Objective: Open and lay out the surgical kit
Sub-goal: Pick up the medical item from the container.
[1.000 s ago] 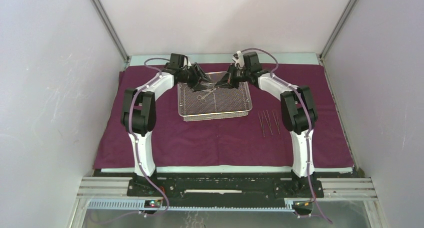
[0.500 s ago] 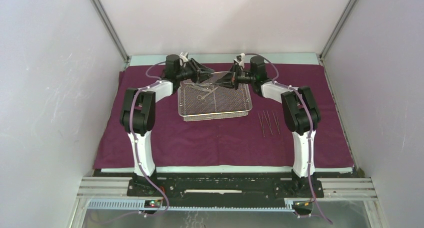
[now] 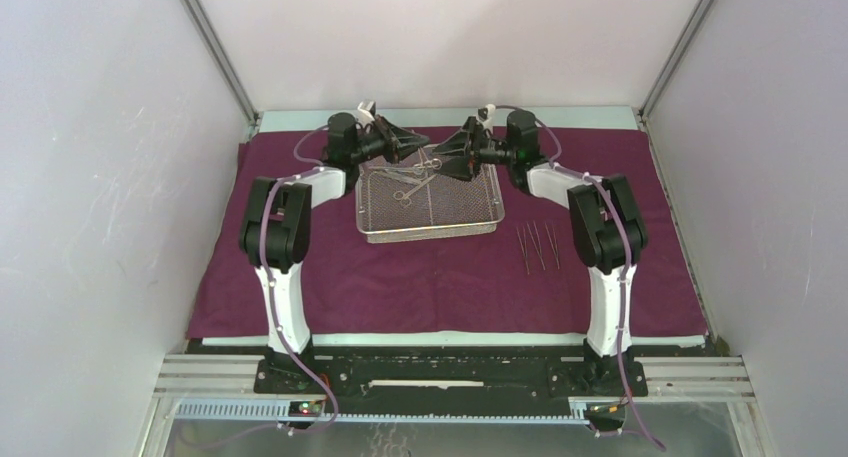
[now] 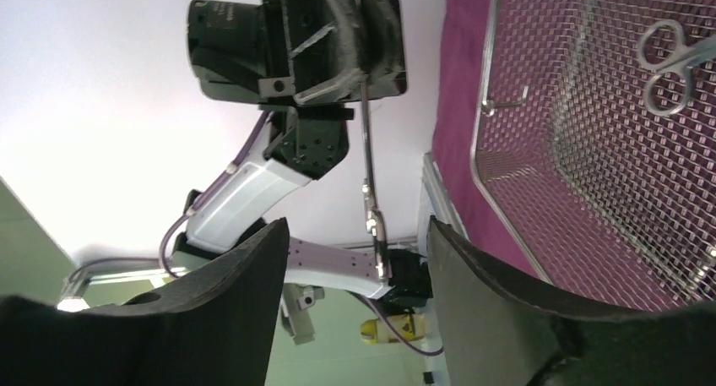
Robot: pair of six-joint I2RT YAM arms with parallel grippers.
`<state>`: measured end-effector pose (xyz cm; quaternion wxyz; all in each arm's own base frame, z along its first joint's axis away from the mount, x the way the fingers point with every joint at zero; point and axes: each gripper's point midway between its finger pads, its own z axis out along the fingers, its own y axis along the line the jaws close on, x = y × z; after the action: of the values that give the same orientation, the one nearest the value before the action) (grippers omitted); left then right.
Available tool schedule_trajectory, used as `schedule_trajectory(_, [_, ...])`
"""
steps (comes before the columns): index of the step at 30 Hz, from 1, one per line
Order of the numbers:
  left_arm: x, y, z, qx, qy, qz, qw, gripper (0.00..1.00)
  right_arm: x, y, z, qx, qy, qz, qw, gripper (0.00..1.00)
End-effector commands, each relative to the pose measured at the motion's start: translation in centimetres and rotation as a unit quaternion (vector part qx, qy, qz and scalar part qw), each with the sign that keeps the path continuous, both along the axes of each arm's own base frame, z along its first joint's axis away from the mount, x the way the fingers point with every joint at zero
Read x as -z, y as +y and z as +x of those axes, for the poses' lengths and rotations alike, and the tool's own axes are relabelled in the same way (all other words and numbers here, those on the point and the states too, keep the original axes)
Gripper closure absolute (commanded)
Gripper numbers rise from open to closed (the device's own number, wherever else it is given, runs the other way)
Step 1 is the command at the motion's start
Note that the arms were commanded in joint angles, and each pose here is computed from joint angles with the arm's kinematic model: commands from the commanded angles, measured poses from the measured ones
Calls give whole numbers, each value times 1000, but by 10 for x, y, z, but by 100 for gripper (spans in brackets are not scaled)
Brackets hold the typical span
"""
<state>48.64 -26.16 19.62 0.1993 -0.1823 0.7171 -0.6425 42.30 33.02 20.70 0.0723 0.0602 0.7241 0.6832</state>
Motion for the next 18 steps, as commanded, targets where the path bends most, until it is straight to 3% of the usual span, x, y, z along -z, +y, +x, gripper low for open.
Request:
schedule_trajectory(1, [-51, 0, -13, 14, -64, -26, 998, 100, -19, -7, -6, 24, -44, -52, 997, 27])
schedule_trajectory(5, [-56, -1, -15, 16, -75, -26, 997, 100, -14, -13, -5, 43, -78, -121, 989, 23])
schedule_trajectory(10, [-53, -5, -19, 23, -79, -25, 996, 100, -30, -10, -14, 37, -108, -98, 989, 32])
schedule_trajectory(13, [-57, -9, -23, 30, -87, -30, 995, 100, -33, -8, -20, 29, -103, -81, 991, 43])
schedule_trajectory(18, [-60, -14, -28, 36, -91, -32, 995, 100, -28, -6, -25, 25, -92, -79, 992, 53])
